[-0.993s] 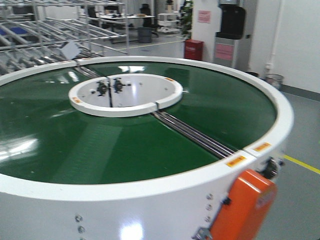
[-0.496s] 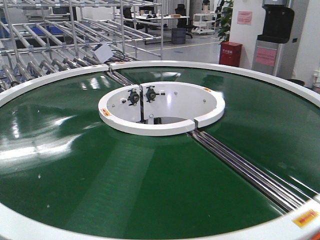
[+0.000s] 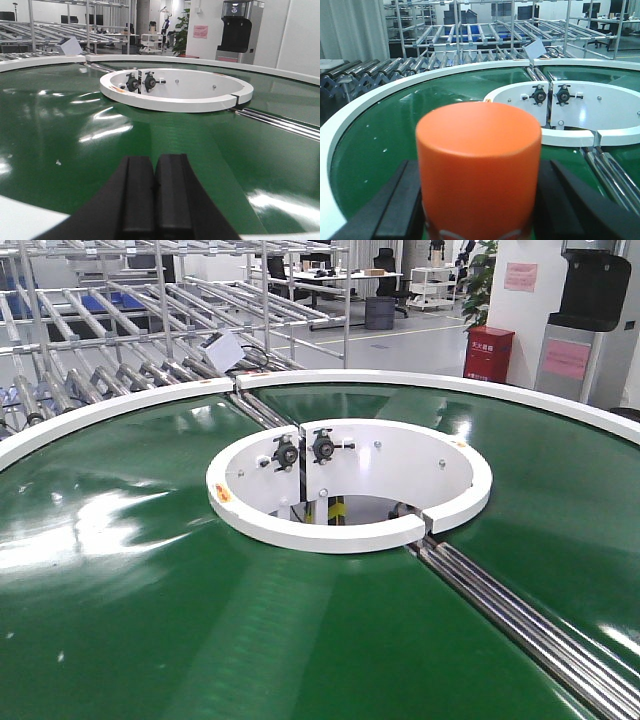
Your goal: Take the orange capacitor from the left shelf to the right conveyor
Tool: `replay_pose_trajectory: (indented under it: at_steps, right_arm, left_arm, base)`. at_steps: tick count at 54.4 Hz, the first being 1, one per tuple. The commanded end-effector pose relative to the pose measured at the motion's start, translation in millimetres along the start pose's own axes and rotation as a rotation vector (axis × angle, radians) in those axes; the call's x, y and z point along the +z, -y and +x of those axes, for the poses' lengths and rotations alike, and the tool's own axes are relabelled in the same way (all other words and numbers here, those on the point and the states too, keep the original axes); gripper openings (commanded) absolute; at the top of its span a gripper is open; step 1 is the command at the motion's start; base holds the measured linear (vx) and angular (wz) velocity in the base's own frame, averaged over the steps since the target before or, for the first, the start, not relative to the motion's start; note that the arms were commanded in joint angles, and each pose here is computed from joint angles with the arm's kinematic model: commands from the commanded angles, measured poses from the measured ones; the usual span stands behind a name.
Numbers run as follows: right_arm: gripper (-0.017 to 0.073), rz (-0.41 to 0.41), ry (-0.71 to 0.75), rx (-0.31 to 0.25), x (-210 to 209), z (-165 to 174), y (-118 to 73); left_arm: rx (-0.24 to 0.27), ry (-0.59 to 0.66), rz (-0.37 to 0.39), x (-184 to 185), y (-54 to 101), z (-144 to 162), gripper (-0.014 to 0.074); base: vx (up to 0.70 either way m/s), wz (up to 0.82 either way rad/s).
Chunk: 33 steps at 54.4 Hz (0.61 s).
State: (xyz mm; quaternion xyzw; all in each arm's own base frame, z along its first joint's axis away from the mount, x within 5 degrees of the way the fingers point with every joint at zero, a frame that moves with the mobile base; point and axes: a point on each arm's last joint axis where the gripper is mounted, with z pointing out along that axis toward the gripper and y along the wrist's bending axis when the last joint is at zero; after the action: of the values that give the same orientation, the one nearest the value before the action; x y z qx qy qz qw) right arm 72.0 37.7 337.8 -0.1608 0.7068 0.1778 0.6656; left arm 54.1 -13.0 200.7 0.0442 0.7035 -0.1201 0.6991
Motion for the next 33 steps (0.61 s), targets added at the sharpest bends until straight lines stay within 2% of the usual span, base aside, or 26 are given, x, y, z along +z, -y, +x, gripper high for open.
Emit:
replay_pose_trajectory:
  at_steps: [1, 33]
  right_arm:
    - [-0.0008, -0.004, 0.110, -0.008, -1.6, -17.0, -0.7]
    - [-0.0008, -0.004, 0.110, -0.008, -1.6, -17.0, -0.7]
  left_arm:
    - [-0.011, 0.115, 0.017, -2.3, 2.0, -17.7, -0.0006]
    - [-0.011, 0.115, 0.017, -2.3, 2.0, -17.7, -0.0006]
  base:
    - [0.23, -0.04]
    - [0.12, -0.08]
